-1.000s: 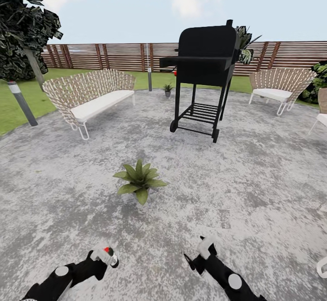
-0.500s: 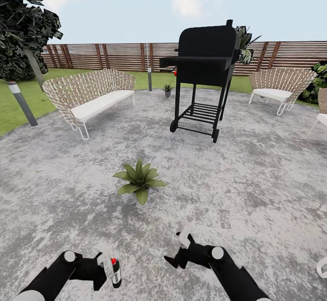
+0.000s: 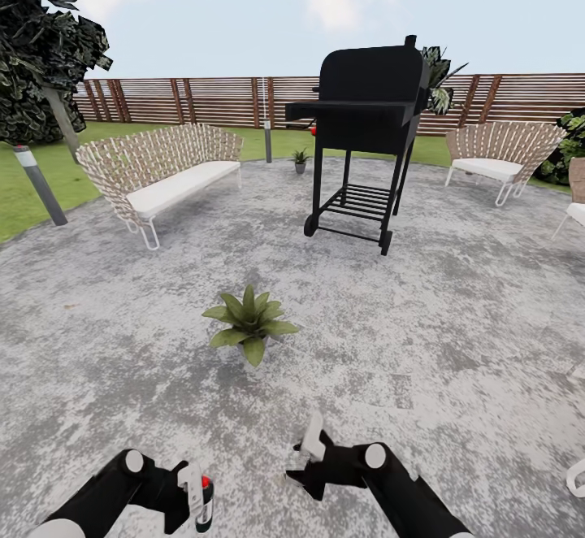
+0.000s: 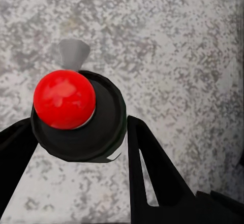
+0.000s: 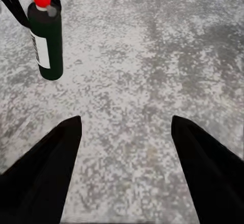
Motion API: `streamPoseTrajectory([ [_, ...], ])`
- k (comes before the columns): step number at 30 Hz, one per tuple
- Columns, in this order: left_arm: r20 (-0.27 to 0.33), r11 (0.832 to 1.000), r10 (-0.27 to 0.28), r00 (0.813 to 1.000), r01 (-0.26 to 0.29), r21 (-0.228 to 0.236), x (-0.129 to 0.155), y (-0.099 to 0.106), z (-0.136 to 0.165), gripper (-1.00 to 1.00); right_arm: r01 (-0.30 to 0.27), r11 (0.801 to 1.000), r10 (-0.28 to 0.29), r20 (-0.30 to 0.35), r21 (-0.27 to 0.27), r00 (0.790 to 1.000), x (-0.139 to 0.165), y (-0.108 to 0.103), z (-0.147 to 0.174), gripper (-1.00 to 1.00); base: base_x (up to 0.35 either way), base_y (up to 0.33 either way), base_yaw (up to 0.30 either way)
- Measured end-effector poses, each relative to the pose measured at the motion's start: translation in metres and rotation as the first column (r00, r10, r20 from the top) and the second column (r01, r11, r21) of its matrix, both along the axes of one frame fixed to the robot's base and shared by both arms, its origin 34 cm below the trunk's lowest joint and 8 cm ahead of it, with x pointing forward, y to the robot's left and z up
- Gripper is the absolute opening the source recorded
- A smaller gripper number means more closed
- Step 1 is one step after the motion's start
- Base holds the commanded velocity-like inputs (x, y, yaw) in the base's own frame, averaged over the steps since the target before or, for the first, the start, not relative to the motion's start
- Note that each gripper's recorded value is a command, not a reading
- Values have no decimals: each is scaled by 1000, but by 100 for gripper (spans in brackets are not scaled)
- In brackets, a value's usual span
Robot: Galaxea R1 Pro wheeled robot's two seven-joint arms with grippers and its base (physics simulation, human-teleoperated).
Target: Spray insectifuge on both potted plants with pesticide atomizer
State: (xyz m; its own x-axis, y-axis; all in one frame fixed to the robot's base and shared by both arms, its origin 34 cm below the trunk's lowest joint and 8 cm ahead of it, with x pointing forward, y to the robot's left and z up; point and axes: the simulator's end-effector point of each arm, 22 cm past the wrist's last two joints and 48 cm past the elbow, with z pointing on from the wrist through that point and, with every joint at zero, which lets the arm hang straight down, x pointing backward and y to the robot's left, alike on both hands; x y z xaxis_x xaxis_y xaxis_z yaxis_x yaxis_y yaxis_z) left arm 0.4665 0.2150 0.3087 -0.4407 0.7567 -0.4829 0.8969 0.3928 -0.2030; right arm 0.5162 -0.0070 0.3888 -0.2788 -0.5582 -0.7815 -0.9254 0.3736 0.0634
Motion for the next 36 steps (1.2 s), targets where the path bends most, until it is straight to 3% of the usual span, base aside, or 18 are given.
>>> streamPoseTrajectory([
  [11,-2,998,-58,998,58,-26,-6,-34,0,-100,-81,996,81,-18,23,997,-11,10,10,-100,0,0,0],
  [18,4,994,-81,997,81,-76,-8,-72,5,-100,-85,996,86,-16,29,996,-11,12,13,-100,0,0,0],
  [36,20,978,-112,994,113,-176,-11,-143,20,-100,-88,996,89,-17,29,996,-11,12,12,-100,0,0,0],
])
